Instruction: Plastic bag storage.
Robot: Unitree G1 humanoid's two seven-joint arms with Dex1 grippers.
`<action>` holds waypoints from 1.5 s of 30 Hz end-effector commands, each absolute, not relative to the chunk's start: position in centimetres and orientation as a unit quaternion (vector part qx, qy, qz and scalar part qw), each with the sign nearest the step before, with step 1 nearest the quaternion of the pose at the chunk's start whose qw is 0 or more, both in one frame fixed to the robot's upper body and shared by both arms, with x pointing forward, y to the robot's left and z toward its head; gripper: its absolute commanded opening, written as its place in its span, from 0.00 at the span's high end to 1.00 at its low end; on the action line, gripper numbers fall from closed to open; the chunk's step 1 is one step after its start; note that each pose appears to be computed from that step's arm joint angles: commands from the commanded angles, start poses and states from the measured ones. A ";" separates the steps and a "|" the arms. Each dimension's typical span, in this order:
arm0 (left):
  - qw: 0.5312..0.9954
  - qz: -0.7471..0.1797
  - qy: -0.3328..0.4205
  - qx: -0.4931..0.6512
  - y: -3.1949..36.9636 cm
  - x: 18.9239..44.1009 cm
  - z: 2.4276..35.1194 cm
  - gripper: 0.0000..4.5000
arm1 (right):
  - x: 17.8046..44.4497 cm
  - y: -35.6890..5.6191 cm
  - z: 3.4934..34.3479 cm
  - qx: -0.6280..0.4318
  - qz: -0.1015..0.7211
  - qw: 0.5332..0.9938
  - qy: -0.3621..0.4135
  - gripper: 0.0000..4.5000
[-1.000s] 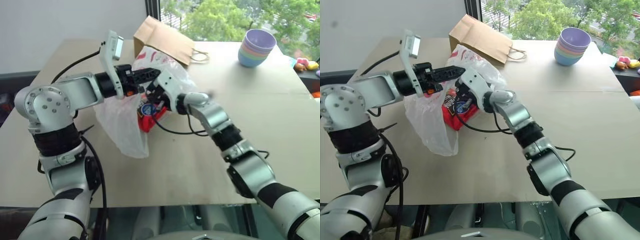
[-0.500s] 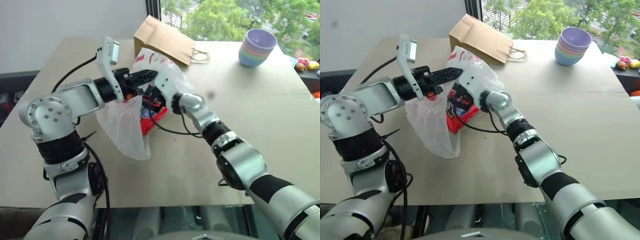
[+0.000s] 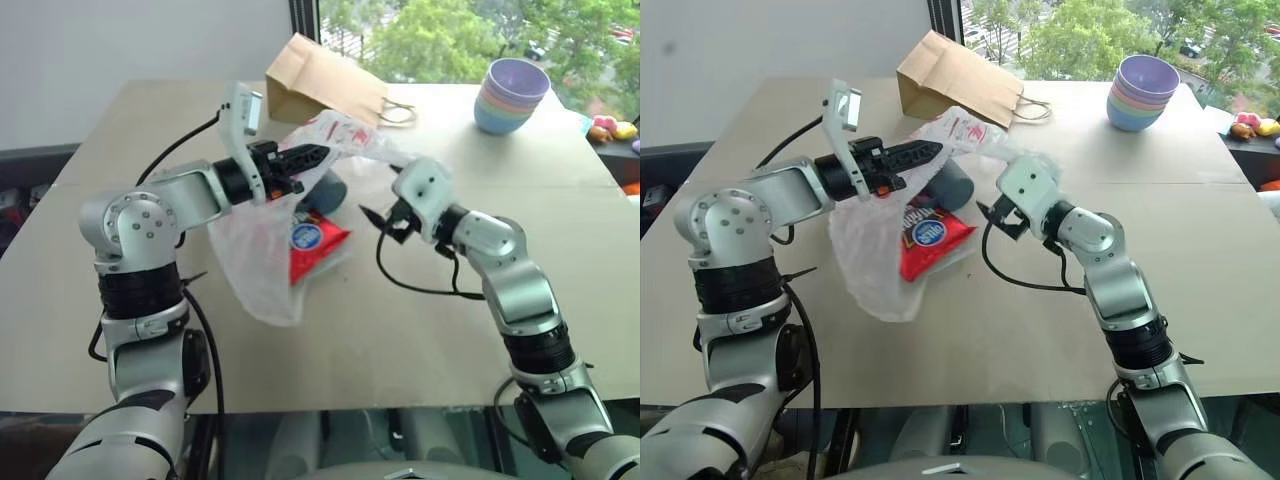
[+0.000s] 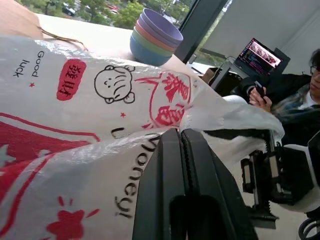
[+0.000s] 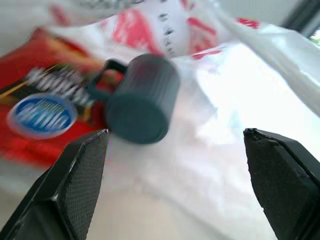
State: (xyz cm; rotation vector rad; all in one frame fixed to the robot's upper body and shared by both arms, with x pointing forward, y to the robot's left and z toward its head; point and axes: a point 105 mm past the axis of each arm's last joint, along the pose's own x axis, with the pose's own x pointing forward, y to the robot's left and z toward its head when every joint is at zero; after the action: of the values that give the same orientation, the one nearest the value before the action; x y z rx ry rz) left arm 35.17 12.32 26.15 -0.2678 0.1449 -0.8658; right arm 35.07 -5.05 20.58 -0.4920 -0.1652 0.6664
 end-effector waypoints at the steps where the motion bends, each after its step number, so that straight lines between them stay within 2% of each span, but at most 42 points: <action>1: 0.902 -0.414 0.041 -0.112 12.7 35.2 27.8 1.00 | 34.1 -4.0 22.6 -0.204 0.328 0.917 -0.101 0.04; 6: 0.903 -0.416 0.036 -0.102 11.6 35.3 27.9 1.00 | 28.9 -0.1 22.4 -0.115 0.518 0.841 -0.104 0.04; 9: 0.898 -0.425 0.035 -0.106 10.7 35.3 27.9 1.00 | 28.6 -0.2 22.0 -0.102 0.552 0.821 -0.102 0.04; 13: 0.893 -0.438 0.025 -0.104 10.0 35.1 28.3 1.00 | 29.1 -1.6 23.2 -0.093 0.544 0.826 -0.115 0.04; 16: 0.892 -0.439 0.015 -0.110 11.1 35.3 28.9 1.00 | 28.4 -4.9 24.7 -0.129 0.477 0.858 -0.141 0.04; 19: 0.898 -0.428 -0.010 -0.104 12.2 35.4 29.1 1.00 | 29.5 -11.1 25.3 -0.204 0.280 0.929 -0.133 0.04; 21: 0.899 -0.425 -0.018 -0.108 12.1 35.6 29.1 1.00 | 29.7 -13.6 25.0 -0.230 0.215 0.943 -0.107 0.04; 25: 0.892 -0.436 -0.025 -0.118 11.9 35.2 28.8 1.00 | 30.3 -16.5 21.0 -0.244 0.169 0.955 -0.006 0.04; 27: 0.885 -0.450 -0.034 -0.115 11.7 34.5 29.0 1.00 | 31.1 -17.1 19.2 -0.238 0.165 0.957 0.019 0.04; 31: 0.864 -0.486 -0.068 -0.111 12.2 31.2 29.7 1.00 | 33.2 -18.6 16.7 -0.197 0.150 0.968 0.041 0.04; 34: 0.850 -0.516 -0.017 -0.106 14.5 27.4 27.6 1.00 | 35.2 -19.5 15.5 -0.187 0.150 0.970 0.042 0.04; 36: 0.849 -0.514 0.014 -0.119 15.8 26.3 26.5 1.00 | 36.4 -20.1 15.1 -0.187 0.149 0.970 0.042 0.04; 39: 0.852 -0.493 0.116 -0.134 19.4 22.7 22.1 1.00 | 38.2 -20.5 15.6 -0.178 0.146 0.973 0.025 0.24; 41: 0.852 -0.480 0.155 -0.136 20.5 21.3 20.3 1.00 | 38.5 -19.9 15.9 -0.182 0.164 0.969 0.011 0.45; 42: 0.848 -0.482 0.171 -0.137 20.7 20.6 19.6 0.89 | 38.6 -19.6 16.2 -0.180 0.171 0.969 0.003 0.54; 43: 0.845 -0.484 0.182 -0.135 20.8 20.0 19.1 0.84 | 38.7 -19.2 16.5 -0.177 0.178 0.968 -0.005 0.63; 44: 0.842 -0.486 0.192 -0.131 20.9 19.5 18.6 0.74 | 38.7 -18.6 16.7 -0.175 0.189 0.966 -0.011 0.77; 45: 0.842 -0.488 0.197 -0.118 20.5 19.2 17.9 0.67 | 38.6 -18.0 16.8 -0.170 0.197 0.965 -0.016 0.85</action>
State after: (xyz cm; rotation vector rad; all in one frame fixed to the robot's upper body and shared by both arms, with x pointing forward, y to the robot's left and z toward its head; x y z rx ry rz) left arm 19.93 21.12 17.48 -0.3436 0.4489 -0.9887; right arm 38.67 -19.09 14.91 -0.3451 0.0477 0.3641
